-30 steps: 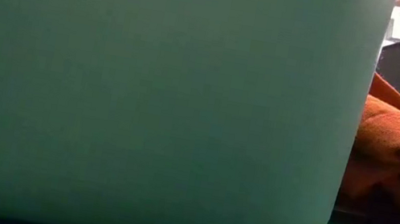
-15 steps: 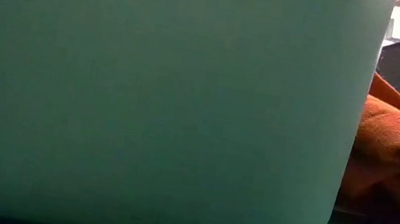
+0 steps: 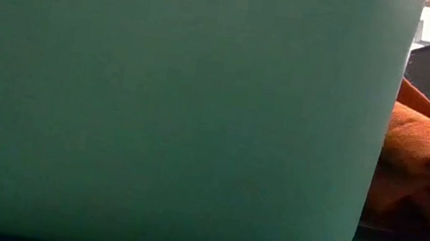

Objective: Sort towels by color in basket
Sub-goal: Put the gray checkered towel into the orange bin

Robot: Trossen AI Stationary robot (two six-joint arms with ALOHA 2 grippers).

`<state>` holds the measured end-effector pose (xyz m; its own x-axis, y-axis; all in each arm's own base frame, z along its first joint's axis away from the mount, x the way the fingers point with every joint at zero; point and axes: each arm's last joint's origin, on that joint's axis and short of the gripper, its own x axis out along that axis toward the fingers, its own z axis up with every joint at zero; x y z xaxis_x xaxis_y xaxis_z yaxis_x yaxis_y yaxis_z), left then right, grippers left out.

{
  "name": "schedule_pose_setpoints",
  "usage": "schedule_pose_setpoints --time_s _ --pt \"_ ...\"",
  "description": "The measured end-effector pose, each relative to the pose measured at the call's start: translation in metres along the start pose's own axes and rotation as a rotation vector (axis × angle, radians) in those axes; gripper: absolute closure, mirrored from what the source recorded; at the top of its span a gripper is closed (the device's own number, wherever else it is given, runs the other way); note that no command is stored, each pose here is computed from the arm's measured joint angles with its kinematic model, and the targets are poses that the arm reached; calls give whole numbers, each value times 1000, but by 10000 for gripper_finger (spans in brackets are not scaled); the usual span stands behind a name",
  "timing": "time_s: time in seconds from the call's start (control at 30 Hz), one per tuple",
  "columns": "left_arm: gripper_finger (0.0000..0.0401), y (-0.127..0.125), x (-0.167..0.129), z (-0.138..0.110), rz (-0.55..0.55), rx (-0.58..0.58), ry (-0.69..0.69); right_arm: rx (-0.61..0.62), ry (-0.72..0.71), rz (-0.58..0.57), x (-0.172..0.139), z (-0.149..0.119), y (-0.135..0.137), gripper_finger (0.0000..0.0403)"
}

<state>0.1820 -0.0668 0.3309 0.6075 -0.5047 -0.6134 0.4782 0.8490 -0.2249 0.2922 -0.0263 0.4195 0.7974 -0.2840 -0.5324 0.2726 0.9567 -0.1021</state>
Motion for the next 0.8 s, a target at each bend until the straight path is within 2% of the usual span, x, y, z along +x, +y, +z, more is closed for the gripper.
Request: schedule_pose_setpoints --time_s 0.1,0.23,0.33,0.5,0.6,0.8 --pt "384 -2 18 -5 77 -19 105 17 19 15 -2 -2 7 129" --pt "384 -10 37 -4 245 68 128 29 64 23 -4 -7 15 129" --pt "384 -20 46 5 310 188 46 35 87 6 -3 -13 22 129" --pt "385 -34 51 13 324 364 -120 51 67 5 0 -16 33 129" --pt "385 -36 52 7 307 443 -259 76 48 18 0 -15 38 129" --pt "385 -33 44 -18 278 522 -492 130 -12 18 -5 -12 51 129"
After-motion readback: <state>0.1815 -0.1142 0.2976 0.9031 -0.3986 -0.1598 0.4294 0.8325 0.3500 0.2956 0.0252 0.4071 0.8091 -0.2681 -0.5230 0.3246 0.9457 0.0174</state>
